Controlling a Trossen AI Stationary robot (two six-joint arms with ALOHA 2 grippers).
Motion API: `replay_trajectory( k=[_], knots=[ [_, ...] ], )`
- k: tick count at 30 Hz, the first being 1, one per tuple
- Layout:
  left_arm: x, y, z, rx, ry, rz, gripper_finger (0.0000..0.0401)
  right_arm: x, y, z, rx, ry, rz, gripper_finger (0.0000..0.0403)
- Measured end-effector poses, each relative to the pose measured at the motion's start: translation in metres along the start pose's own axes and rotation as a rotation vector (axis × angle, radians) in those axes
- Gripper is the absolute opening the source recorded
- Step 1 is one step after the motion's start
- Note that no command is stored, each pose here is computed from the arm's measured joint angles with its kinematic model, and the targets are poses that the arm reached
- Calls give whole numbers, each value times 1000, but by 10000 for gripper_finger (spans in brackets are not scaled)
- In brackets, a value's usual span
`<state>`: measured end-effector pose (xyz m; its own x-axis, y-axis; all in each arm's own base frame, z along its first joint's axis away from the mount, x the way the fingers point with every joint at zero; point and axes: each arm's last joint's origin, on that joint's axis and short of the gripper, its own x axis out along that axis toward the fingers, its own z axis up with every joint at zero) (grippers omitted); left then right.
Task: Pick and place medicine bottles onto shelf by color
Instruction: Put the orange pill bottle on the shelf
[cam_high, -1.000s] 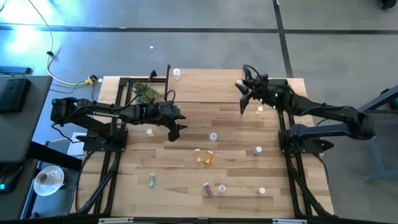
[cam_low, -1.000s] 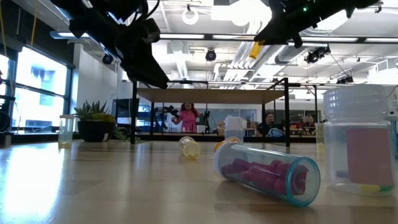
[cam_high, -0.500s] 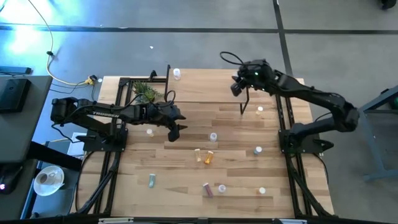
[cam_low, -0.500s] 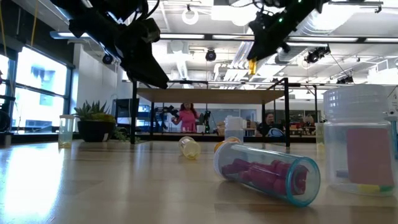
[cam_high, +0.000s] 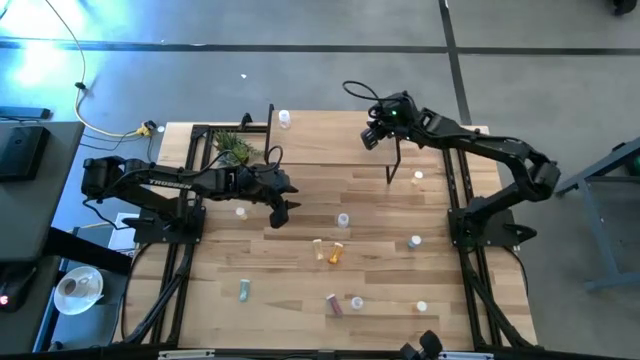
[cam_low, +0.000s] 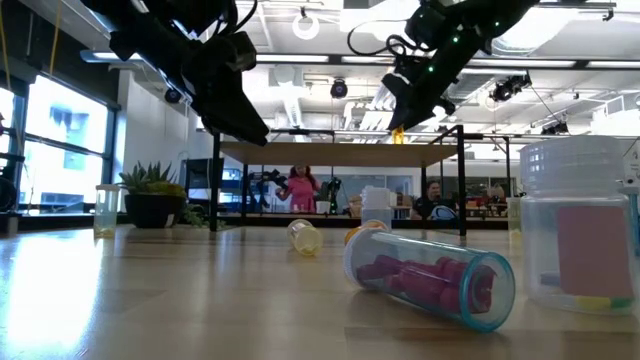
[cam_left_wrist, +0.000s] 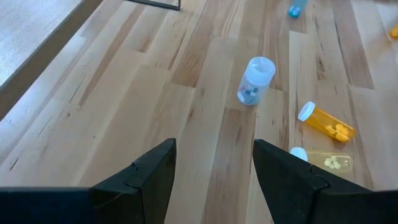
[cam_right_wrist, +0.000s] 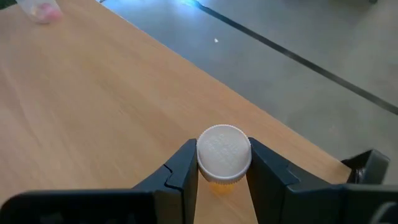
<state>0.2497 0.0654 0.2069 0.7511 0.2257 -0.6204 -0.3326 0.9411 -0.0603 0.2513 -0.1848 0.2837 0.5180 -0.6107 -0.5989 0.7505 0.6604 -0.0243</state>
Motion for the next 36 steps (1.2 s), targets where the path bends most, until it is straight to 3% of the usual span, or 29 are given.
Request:
replay_trajectory(
  k=[17, 28, 36],
  knots=[
    [0, 0, 0, 0, 0, 1, 204, 2, -4, -3, -18, 32, -27, 96],
    [0, 0, 0, 0, 0, 2, 204, 2, -5, -3, -20, 36, -45, 158],
    [0, 0, -1, 0, 10, 3, 204, -5, -6, 1, -26, -2, -42, 164]
  ],
)
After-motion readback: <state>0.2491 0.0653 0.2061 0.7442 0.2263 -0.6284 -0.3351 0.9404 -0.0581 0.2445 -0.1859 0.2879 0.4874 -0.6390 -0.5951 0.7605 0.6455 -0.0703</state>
